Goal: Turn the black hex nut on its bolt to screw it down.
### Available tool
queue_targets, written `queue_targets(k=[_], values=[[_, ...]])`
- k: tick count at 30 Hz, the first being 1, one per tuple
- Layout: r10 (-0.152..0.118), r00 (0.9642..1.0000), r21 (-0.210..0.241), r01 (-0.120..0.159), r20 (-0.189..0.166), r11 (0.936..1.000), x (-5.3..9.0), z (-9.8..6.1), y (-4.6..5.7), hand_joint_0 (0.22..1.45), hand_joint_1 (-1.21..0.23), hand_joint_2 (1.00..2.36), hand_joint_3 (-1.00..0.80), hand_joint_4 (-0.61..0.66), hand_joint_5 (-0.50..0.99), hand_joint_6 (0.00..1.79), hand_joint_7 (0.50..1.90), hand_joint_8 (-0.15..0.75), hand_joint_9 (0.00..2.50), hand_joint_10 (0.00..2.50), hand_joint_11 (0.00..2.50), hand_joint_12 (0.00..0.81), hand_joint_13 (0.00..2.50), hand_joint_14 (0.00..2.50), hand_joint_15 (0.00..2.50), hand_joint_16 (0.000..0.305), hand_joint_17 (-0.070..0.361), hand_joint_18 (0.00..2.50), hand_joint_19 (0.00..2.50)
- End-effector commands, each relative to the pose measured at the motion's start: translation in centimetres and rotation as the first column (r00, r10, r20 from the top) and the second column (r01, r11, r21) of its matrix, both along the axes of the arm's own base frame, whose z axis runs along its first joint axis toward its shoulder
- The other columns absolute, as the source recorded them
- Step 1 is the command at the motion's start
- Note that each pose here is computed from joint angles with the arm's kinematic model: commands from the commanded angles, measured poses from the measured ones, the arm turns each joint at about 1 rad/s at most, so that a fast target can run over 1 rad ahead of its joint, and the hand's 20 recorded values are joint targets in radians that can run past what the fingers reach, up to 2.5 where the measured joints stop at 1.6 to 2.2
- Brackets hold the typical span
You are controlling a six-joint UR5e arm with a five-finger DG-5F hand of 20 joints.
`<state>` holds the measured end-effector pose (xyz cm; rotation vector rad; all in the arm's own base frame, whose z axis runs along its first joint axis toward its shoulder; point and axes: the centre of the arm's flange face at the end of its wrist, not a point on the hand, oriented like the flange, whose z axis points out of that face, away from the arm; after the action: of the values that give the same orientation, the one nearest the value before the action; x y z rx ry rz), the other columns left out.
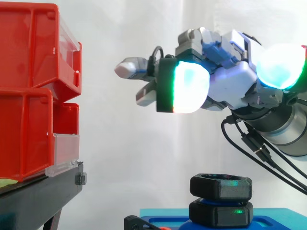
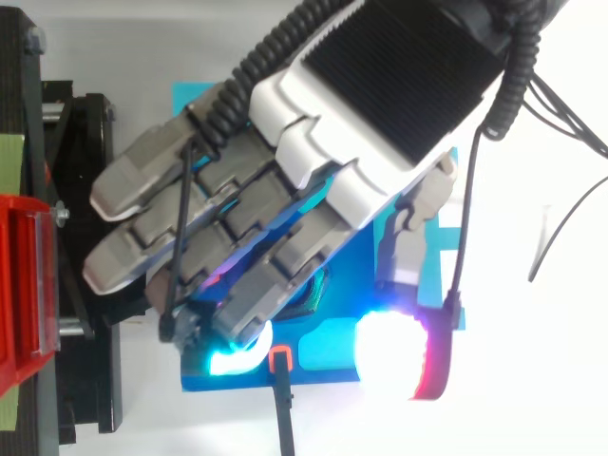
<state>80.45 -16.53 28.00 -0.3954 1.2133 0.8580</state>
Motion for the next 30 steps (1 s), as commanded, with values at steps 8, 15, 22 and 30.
queue_targets(k=[8, 15, 22, 30], values=[[-0.101, 0.9948, 0.027, 0.102, -0.011, 0.9945, 0.6, -2.4, 3.1, 0.44, -0.34, 1.00, -0.50, 0.14, -0.15, 0.54, 1.15, 0.211, 0.64, 0.01, 0.30, 0.123, 0.35, 0.01, 0.14, 0.014, 0.031, 0.00, 0.36], [-0.128, 0.9909, 0.030, 0.129, -0.041, 0.9911, 0.8, -2.8, 4.3, 0.44, -0.35, 1.00, -0.50, 0.13, -0.14, 0.52, 1.18, 0.213, 0.65, 0.01, 0.29, 0.119, 0.35, 0.00, 0.13, 0.014, 0.030, 0.00, 0.35], [-0.188, 0.9806, 0.009, 0.189, -0.056, 0.9820, 0.4, -4.9, 4.8, 0.44, -0.35, 1.00, -0.50, 0.14, -0.14, 0.50, 1.20, 0.212, 0.65, 0.01, 0.29, 0.115, 0.34, 0.00, 0.14, 0.013, 0.030, 0.00, 0.35], [-0.168, 0.9834, -0.020, 0.167, -0.069, 0.9857, -0.4, -6.0, 4.3, 0.45, -0.36, 1.00, -0.50, 0.13, -0.13, 0.50, 1.23, 0.209, 0.65, 0.01, 0.30, 0.107, 0.33, 0.01, 0.14, 0.013, 0.028, 0.00, 0.36]])
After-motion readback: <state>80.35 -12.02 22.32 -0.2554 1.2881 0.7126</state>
